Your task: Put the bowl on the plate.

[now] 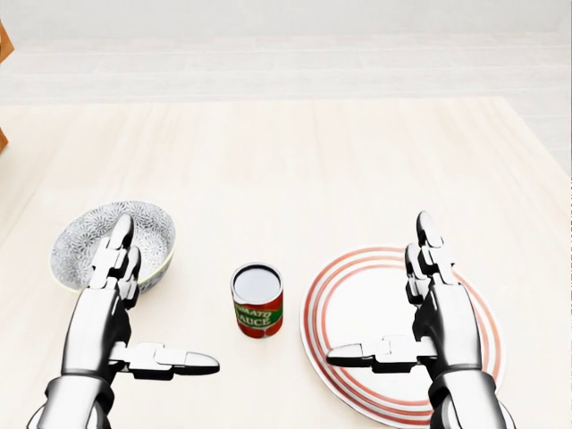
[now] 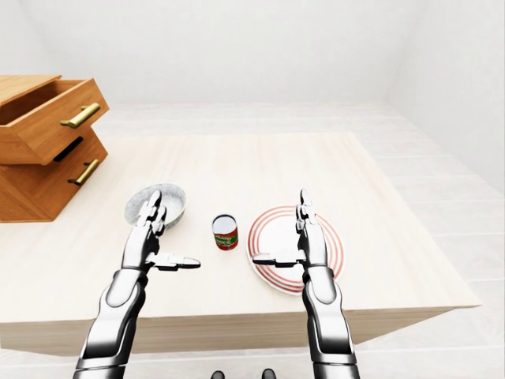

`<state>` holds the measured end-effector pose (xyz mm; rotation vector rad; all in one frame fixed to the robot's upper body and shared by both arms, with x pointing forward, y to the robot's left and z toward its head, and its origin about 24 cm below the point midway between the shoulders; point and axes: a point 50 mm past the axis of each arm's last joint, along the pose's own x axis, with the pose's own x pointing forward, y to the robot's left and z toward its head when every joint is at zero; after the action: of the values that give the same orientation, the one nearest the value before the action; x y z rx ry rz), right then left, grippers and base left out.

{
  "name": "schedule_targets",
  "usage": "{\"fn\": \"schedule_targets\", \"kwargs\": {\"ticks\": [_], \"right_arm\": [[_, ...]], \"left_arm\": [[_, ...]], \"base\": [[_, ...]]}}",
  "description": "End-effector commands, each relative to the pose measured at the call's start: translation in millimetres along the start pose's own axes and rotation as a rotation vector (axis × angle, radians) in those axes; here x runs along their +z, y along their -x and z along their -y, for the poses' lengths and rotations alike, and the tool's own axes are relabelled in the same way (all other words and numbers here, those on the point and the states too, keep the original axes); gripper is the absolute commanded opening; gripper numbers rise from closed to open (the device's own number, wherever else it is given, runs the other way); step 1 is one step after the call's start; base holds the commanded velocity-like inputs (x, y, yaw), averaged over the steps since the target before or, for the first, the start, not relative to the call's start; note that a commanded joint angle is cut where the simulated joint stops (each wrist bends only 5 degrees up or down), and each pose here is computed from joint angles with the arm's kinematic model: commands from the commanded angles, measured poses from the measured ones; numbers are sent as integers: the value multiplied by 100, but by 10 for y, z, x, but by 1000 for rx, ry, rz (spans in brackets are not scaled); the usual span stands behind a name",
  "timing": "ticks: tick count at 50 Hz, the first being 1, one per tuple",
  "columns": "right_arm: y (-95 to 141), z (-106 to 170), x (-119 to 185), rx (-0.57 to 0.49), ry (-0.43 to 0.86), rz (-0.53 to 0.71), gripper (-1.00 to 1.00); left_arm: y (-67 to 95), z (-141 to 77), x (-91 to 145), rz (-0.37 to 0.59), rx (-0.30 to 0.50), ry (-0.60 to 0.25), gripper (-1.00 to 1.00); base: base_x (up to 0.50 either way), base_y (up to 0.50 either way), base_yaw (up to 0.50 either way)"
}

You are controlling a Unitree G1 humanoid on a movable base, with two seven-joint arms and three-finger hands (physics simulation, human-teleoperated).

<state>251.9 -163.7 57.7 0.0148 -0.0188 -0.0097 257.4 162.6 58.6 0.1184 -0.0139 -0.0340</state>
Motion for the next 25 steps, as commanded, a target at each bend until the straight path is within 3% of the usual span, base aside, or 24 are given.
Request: {"fn": "schedule_targets", "kwargs": {"ticks": [1, 25], "right_arm": [[-1, -7, 23, 3, 1, 10, 100], [23, 11, 83, -4, 4, 36, 100]], "left_arm": [[6, -3, 96, 41, -2, -2, 100], [24, -5, 212, 91, -5, -11, 100]], "base": [[13, -17, 0], [13, -16, 0]]}}
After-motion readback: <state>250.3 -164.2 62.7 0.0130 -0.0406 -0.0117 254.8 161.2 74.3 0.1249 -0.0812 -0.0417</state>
